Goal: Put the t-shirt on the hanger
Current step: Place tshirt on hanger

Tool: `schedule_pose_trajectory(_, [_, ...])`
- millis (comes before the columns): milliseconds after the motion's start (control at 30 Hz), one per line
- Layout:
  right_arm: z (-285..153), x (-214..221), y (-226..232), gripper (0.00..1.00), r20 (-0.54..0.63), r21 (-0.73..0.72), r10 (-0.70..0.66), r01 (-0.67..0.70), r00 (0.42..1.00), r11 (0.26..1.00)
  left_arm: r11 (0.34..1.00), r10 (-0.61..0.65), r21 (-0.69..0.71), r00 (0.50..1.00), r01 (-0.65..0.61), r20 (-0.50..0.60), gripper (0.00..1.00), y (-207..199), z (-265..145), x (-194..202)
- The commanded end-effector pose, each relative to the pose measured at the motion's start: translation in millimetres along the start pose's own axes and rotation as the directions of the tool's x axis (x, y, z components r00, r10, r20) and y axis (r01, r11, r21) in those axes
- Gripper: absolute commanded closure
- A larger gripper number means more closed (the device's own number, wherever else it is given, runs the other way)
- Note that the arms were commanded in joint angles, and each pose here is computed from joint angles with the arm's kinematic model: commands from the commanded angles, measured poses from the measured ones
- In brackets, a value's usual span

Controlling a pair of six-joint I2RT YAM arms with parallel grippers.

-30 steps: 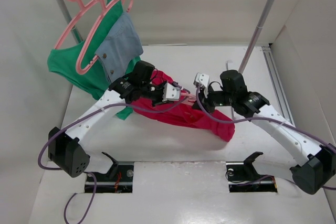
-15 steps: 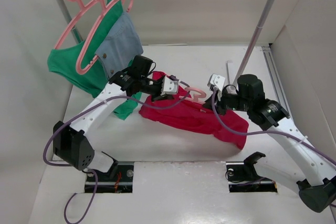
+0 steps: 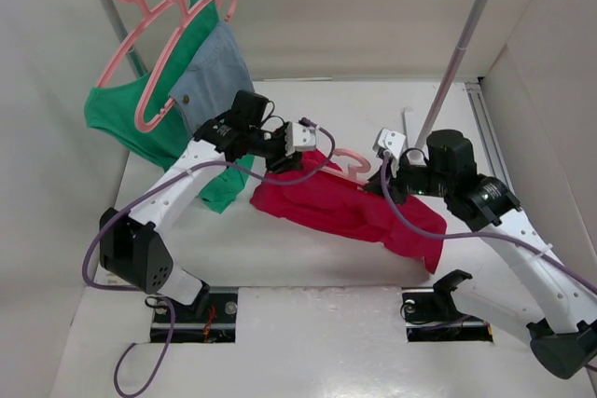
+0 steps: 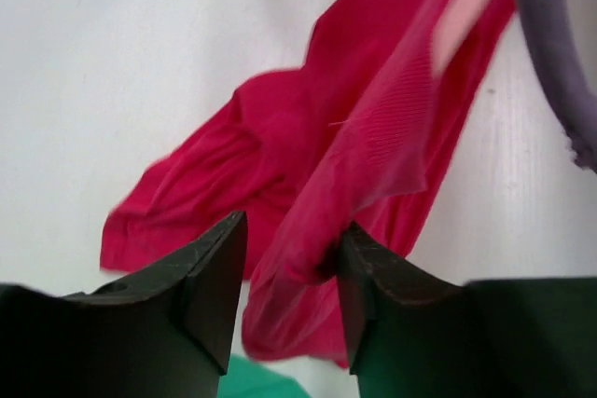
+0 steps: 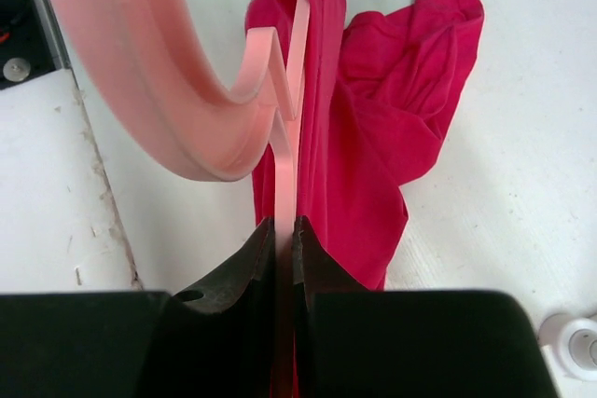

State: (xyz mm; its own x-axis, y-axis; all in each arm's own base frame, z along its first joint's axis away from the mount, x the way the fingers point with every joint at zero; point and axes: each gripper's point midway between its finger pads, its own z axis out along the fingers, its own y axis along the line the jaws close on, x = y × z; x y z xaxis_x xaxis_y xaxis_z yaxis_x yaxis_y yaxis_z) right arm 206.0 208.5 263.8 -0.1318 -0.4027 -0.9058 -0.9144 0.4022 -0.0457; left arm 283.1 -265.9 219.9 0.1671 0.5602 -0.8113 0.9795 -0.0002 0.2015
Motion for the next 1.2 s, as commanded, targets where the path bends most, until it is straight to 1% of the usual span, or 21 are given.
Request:
schedule_pose_trajectory(0, [-19.2, -40.4, 14.1, 1.00, 0.109, -0.039, -0.038, 0.043, 0.993, 0.998, 0.981, -0.079, -0.183, 0.996, 0.069, -0.047, 0.61, 43.2, -21.5, 4.7])
schedule_pose_trajectory(33, [-21.8, -43.6, 14.6, 1.00, 0.111, -0.038, -0.040, 0.044, 0.993, 0.998, 0.979, -0.085, -0.189, 0.996, 0.076, -0.040, 0.56, 44.9, -23.1, 1.0])
schedule_pose_trajectory(67, [-25.2, -45.4, 14.2, 1.00, 0.106, -0.029, -0.039, 0.042, 0.994, 0.999, 0.978, -0.099, -0.190, 0.994, 0.090, -0.037, 0.47, 44.3, -23.0, 1.0])
schedule_pose_trajectory(100, [-24.8, -46.0, 13.7, 1.00, 0.100, -0.031, -0.034, 0.038, 0.994, 0.999, 0.971, -0.110, -0.217, 0.993, 0.101, -0.030, 0.43, 51.0, -27.4, -0.9])
schedule_pose_trajectory(167, [-30.5, -54.7, 14.4, 1.00, 0.113, -0.026, -0.044, 0.047, 0.993, 0.999, 0.949, -0.184, -0.258, 0.983, 0.183, 0.020, 0.35, 60.8, -32.8, -7.7])
schedule_pose_trajectory(200, [-32.8, -56.0, 15.4, 1.00, 0.110, -0.026, -0.042, 0.045, 0.993, 0.999, 0.929, -0.226, -0.289, 0.973, 0.230, 0.047, 0.25, 69.6, -39.4, -6.0])
schedule_pose_trajectory(233, [-37.8, -60.9, 14.0, 1.00, 0.125, -0.012, -0.050, 0.052, 0.991, 0.999, 0.911, -0.256, -0.313, 0.964, 0.267, 0.079, 0.19, 77.3, -45.0, -9.7])
schedule_pose_trajectory(267, [-40.0, -60.9, 12.8, 1.00, 0.117, 0.000, -0.048, 0.048, 0.992, 0.999, 0.881, -0.309, -0.333, 0.942, 0.336, 0.132, 0.14, 84.9, -48.9, -14.2])
schedule_pose_trajectory(300, [-44.6, -65.2, 10.3, 1.00, 0.123, 0.014, -0.049, 0.048, 0.991, 0.999, 0.866, -0.346, -0.333, 0.928, 0.372, 0.136, 0.09, 87.1, -48.5, -8.8])
schedule_pose_trajectory(367, [-49.8, -68.7, 7.4, 1.00, 0.133, 0.039, -0.032, 0.027, 0.991, 0.999, 0.867, -0.345, -0.325, 0.926, 0.377, 0.154, 0.00, 87.8, -50.4, -15.9])
schedule_pose_trajectory(433, [-56.6, -78.6, 4.2, 1.00, 0.154, 0.064, -0.030, 0.021, 0.988, 0.998, 0.869, -0.354, -0.301, 0.919, 0.392, 0.175, 0.00, 85.4, -50.3, -22.8])
schedule_pose_trajectory(567, [-53.0, -73.0, -17.4, 1.00, 0.118, 0.154, 0.026, -0.045, 0.993, 0.987, 0.892, -0.318, -0.247, 0.913, 0.379, 0.255, 0.00, 80.9, -62.2, -58.3])
schedule_pose_trajectory(633, [-53.0, -72.6, -29.1, 1.00, 0.116, 0.202, 0.036, -0.059, 0.993, 0.978, 0.912, -0.285, -0.204, 0.907, 0.356, 0.308, 0.00, 76.1, -72.7, -85.7])
schedule_pose_trajectory(700, [-49.4, -74.8, -32.8, 1.00, 0.135, 0.200, 0.059, -0.085, 0.989, 0.976, 0.933, -0.268, -0.141, 0.901, 0.331, 0.343, 0.00, 65.1, -75.4, -109.3])
schedule_pose_trajectory(767, [-47.2, -85.7, -37.4, 1.00, 0.175, 0.206, 0.059, -0.095, 0.983, 0.974, 0.945, -0.250, -0.117, 0.902, 0.307, 0.351, 0.00, 57.7, -74.2, -122.6])
schedule_pose_trajectory(867, [-43.9, -91.2, -47.6, 1.00, 0.189, 0.226, 0.063, -0.106, 0.980, 0.968, 0.959, -0.233, -0.062, 0.892, 0.277, 0.387, 0.00, 46.1, -79.1, -141.5])
schedule_pose_trajectory(967, [-45.1, -97.7, -58.4, 1.00, 0.193, 0.268, 0.069, -0.120, 0.979, 0.956, 0.954, -0.232, -0.084, 0.886, 0.288, 0.401, 0.00, 49.3, -83.3, -145.9])
schedule_pose_trajectory(1033, [-60.0, -107.9, -70.4, 1.00, 0.200, 0.339, 0.074, -0.139, 0.977, 0.931, 0.947, -0.226, -0.124, 0.889, 0.296, 0.397, 0.00, 54.0, -86.7, -144.8])
schedule_pose_trajectory(1067, [-71.3, -108.4, -83.9, 1.00, 0.189, 0.418, 0.081, -0.155, 0.979, 0.895, 0.936, -0.227, -0.171, 0.896, 0.309, 0.381, 0.00, 61.1, -87.2, -138.7])
schedule_pose_trajectory(1133, [-98.9, -121.8, -99.2, 1.00, 0.182, 0.516, 0.091, -0.174, 0.979, 0.839, 0.921, -0.214, -0.230, 0.901, 0.315, 0.378, 0.00, 63.0, -94.3, -135.3])
schedule_pose_trajectory(1167, [-113.4, -125.4, -109.8, 1.00, 0.181, 0.582, 0.093, -0.183, 0.979, 0.792, 0.902, -0.219, -0.280, 0.907, 0.329, 0.359, 0.00, 68.1, -93.7, -123.6])
